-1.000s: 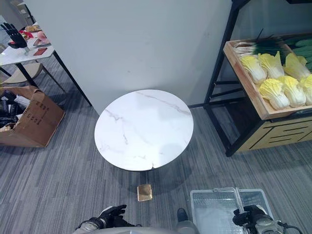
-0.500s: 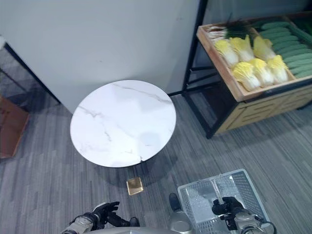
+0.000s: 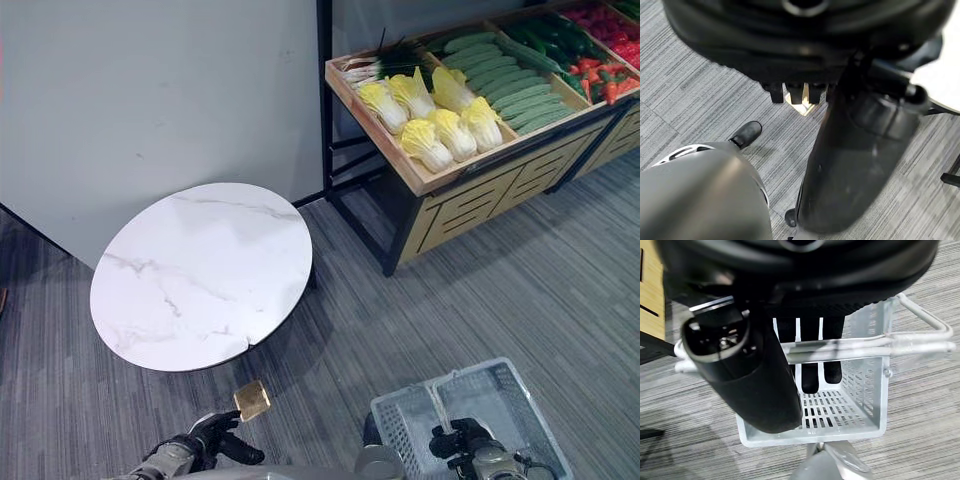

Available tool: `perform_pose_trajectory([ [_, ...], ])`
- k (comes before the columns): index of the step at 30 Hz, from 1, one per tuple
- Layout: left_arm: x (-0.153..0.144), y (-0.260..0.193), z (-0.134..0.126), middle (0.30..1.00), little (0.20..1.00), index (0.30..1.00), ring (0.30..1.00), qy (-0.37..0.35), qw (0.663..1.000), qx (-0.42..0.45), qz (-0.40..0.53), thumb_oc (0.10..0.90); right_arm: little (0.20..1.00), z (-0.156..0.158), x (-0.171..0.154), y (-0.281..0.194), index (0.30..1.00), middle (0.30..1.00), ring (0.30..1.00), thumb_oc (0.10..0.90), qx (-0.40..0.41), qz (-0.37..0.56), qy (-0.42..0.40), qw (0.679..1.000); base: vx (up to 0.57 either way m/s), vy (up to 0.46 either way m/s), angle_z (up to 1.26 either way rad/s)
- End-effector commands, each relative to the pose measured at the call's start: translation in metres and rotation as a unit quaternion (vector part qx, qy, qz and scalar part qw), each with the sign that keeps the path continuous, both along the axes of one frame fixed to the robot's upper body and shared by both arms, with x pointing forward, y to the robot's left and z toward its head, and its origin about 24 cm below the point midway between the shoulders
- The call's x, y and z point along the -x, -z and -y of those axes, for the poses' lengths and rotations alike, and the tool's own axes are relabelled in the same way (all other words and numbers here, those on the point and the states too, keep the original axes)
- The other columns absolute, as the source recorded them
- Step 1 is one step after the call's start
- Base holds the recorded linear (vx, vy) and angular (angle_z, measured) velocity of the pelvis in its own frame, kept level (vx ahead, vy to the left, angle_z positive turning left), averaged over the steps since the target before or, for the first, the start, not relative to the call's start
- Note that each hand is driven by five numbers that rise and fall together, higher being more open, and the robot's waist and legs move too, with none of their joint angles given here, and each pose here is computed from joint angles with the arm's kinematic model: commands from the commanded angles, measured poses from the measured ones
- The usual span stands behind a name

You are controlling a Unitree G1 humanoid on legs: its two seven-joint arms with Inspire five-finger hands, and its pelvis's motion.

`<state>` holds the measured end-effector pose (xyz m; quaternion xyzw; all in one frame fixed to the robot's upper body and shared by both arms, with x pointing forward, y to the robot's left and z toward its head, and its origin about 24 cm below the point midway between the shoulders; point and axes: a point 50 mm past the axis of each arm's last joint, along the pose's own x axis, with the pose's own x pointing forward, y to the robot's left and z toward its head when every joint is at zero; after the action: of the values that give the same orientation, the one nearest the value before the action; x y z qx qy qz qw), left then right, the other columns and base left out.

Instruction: Get the vegetables into the basket

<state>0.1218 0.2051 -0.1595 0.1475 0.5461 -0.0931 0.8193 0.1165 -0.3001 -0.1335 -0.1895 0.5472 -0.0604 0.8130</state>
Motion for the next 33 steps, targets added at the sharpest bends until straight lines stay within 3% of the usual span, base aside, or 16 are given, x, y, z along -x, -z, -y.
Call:
perform_pose_trajectory([
  [1,-0.005,-0.006,-0.025,1.0,1.0,1.0,1.0,0.003,0.999,-0.039,0.003,0.9,0.3,-0.017,-0.023,0.0,0.3,0.3,0.3,0.4,-0.025,0.028,-0.003,0.999,0.03,-0.115,-0.01],
  [7,-0.034,-0.016,-0.017,1.0,1.0,1.0,1.0,0.0,0.998,-0.015,0.055,0.9,0.3,-0.016,-0.023,0.0,0.3,0.3,0.3,0.4,-0.027,0.031,-0.003,0.999,0.07,-0.123,0.16],
  [11,-0.054,-0.023,-0.017,1.0,1.0,1.0,1.0,-0.046,0.995,-0.008,0.088,0.9,0.3,-0.024,-0.026,0.001,0.3,0.3,0.3,0.4,-0.042,0.044,0.015,0.998,0.13,0.074,-0.27],
  [19,-0.033,-0.017,-0.027,1.0,1.0,1.0,1.0,-0.064,0.996,-0.018,0.062,0.9,0.3,-0.031,-0.021,0.006,0.3,0.3,0.3,0.4,-0.056,0.041,0.026,0.997,0.05,0.18,-0.49],
  [24,-0.035,-0.02,-0.037,1.0,1.0,1.0,1.0,-0.069,0.994,-0.033,0.072,0.9,0.3,-0.044,-0.053,-0.003,0.3,0.3,0.3,0.4,-0.07,0.08,0.0,0.994,-0.08,0.222,-0.69],
  [25,-0.03,-0.024,-0.058,1.0,1.0,1.0,1.0,-0.057,0.995,-0.06,0.052,0.9,0.3,-0.046,-0.061,-0.007,0.3,0.3,0.3,0.4,-0.071,0.091,-0.011,0.993,-0.26,0.072,-1.26],
  [28,-0.032,-0.026,-0.061,1.0,1.0,1.0,1.0,-0.092,0.99,-0.072,0.073,0.9,0.3,-0.066,-0.076,-0.011,0.3,0.3,0.3,0.4,-0.082,0.124,-0.042,0.988,-0.14,-0.01,-1.55],
  [33,-0.024,-0.022,-0.055,1.0,1.0,1.0,1.0,-0.088,0.991,-0.07,0.07,0.9,0.3,-0.065,-0.079,-0.015,0.3,0.3,0.3,0.4,-0.074,0.138,-0.061,0.986,-0.11,0.022,-0.38],
])
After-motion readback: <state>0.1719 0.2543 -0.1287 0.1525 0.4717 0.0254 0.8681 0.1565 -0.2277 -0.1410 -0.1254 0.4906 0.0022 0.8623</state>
